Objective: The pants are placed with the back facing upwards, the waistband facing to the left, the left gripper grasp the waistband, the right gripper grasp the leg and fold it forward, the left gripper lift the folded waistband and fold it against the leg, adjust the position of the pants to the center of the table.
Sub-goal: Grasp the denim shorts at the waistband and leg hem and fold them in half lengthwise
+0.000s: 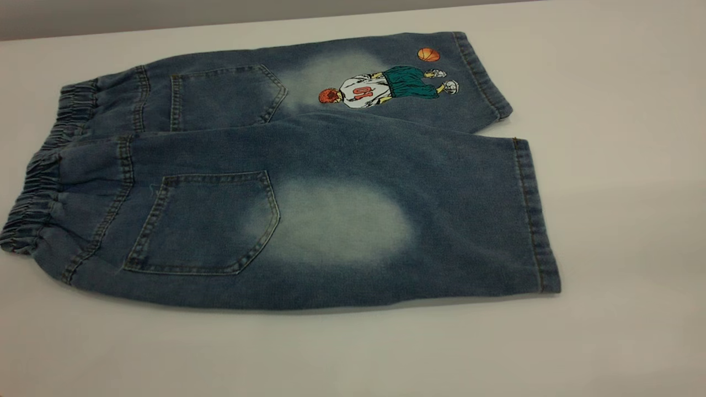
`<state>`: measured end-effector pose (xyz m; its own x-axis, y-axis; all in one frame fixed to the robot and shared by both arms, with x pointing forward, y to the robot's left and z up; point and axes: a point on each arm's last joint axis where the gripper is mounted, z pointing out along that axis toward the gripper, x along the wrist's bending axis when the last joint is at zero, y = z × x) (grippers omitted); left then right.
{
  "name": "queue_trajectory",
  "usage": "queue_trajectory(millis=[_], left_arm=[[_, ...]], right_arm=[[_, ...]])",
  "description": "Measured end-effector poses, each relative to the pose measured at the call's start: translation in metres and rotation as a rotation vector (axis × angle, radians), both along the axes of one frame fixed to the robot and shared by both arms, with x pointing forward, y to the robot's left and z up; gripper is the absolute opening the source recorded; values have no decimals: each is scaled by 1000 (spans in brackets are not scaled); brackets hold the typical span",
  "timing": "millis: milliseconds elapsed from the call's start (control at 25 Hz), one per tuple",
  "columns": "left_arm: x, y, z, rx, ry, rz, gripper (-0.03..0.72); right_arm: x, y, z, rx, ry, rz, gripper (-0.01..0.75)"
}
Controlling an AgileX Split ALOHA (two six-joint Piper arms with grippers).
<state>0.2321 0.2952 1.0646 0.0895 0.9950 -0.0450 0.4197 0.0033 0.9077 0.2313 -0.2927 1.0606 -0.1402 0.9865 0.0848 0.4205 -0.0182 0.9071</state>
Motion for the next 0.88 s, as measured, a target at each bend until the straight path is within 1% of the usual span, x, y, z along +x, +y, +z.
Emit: queue_trajectory(millis=[40, 160, 280, 360, 440, 520, 680, 800, 880], left_arm=[[2, 1, 4, -11, -2, 13, 538], [12, 1, 17, -62, 49, 47, 538], [35, 6, 31, -43, 113, 112, 538], [56, 10, 36, -27, 160, 168, 538], [78, 15, 32, 6, 232, 232, 538], [104, 20, 26, 58, 299, 273, 538], [149, 24, 7, 181, 423, 283, 525], [179, 23, -14, 209, 512, 263, 512], [197, 21, -29, 214, 562, 245, 505]], right_arm=[[-1, 0, 2, -16, -7, 7, 351], [3, 0, 12, -26, 23, 12, 351], [23, 5, 29, -29, 46, 40, 351], [45, 9, 31, -28, 104, 69, 351], [68, 15, 29, -13, 173, 104, 351], [89, 21, 27, 17, 213, 129, 351], [131, 30, 16, 82, 299, 157, 351], [155, 34, 4, 111, 354, 156, 351], [168, 35, -5, 109, 398, 146, 351]])
